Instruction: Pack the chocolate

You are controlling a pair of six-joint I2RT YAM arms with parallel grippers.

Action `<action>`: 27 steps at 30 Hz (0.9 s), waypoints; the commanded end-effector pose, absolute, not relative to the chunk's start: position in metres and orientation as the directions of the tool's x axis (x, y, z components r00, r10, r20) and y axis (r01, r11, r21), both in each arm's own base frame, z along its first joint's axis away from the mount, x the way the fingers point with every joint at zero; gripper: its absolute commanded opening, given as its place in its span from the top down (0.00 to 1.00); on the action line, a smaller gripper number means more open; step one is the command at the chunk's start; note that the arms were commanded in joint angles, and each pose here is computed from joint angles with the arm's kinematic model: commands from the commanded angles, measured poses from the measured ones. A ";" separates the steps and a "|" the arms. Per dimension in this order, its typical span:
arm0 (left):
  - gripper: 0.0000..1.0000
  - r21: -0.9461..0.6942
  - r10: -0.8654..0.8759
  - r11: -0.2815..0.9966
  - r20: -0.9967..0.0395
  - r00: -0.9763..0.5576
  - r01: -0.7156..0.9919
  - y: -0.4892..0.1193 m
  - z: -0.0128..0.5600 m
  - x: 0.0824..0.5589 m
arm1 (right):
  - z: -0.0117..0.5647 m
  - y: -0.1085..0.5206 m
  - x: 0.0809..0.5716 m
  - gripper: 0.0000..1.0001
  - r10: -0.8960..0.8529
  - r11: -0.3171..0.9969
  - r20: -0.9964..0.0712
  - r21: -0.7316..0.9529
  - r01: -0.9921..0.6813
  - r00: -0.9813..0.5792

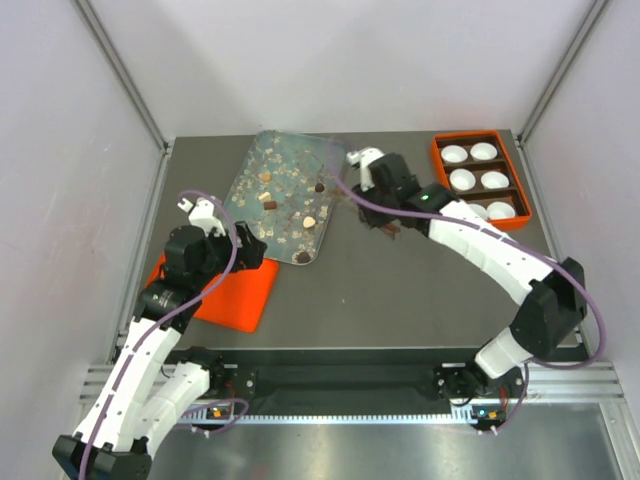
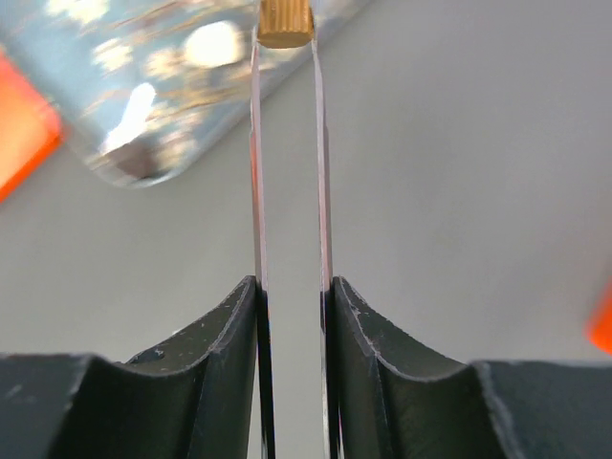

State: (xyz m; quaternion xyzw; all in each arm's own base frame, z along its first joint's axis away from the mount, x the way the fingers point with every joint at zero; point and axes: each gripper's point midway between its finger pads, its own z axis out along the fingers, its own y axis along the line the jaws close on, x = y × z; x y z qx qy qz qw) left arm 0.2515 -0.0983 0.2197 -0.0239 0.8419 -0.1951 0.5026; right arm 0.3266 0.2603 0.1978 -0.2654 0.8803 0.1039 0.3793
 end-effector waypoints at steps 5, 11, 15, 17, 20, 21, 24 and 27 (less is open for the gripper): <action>0.04 -0.368 -0.245 0.911 -0.845 -0.476 0.184 -0.103 0.228 0.250 | 0.244 0.130 0.372 0.72 -0.167 0.975 -0.795 -0.043 -0.220 -0.583; 0.04 -0.372 -0.243 0.908 -0.843 -0.480 0.194 -0.105 0.227 0.250 | 0.242 0.055 0.408 0.72 -0.060 0.997 -0.801 -0.071 -0.005 -0.596; 0.04 -0.369 -0.241 0.909 -0.843 -0.481 0.191 -0.105 0.226 0.250 | 0.241 0.026 0.437 0.72 -0.019 0.994 -0.809 -0.076 0.072 -0.588; 0.04 -0.370 -0.241 0.909 -0.843 -0.481 0.192 -0.105 0.226 0.249 | 0.241 0.018 0.454 0.72 -0.006 0.992 -0.811 -0.077 0.097 -0.585; 0.04 -0.368 -0.240 0.910 -0.842 -0.483 0.189 -0.104 0.225 0.249 | 0.241 0.002 0.473 0.72 0.004 0.987 -0.813 -0.090 0.133 -0.582; 0.04 -0.366 -0.240 0.911 -0.844 -0.480 0.188 -0.104 0.225 0.250 | 0.240 -0.001 0.478 0.72 0.006 0.986 -0.814 -0.092 0.140 -0.581; 0.04 -0.364 -0.241 0.913 -0.845 -0.478 0.185 -0.103 0.226 0.250 | 0.232 -0.006 0.493 0.72 0.013 0.986 -0.809 -0.089 0.144 -0.587; 0.04 -0.363 -0.241 0.914 -0.845 -0.478 0.182 -0.103 0.226 0.250 | 0.222 -0.012 0.504 0.72 0.002 0.983 -0.800 -0.110 0.150 -0.600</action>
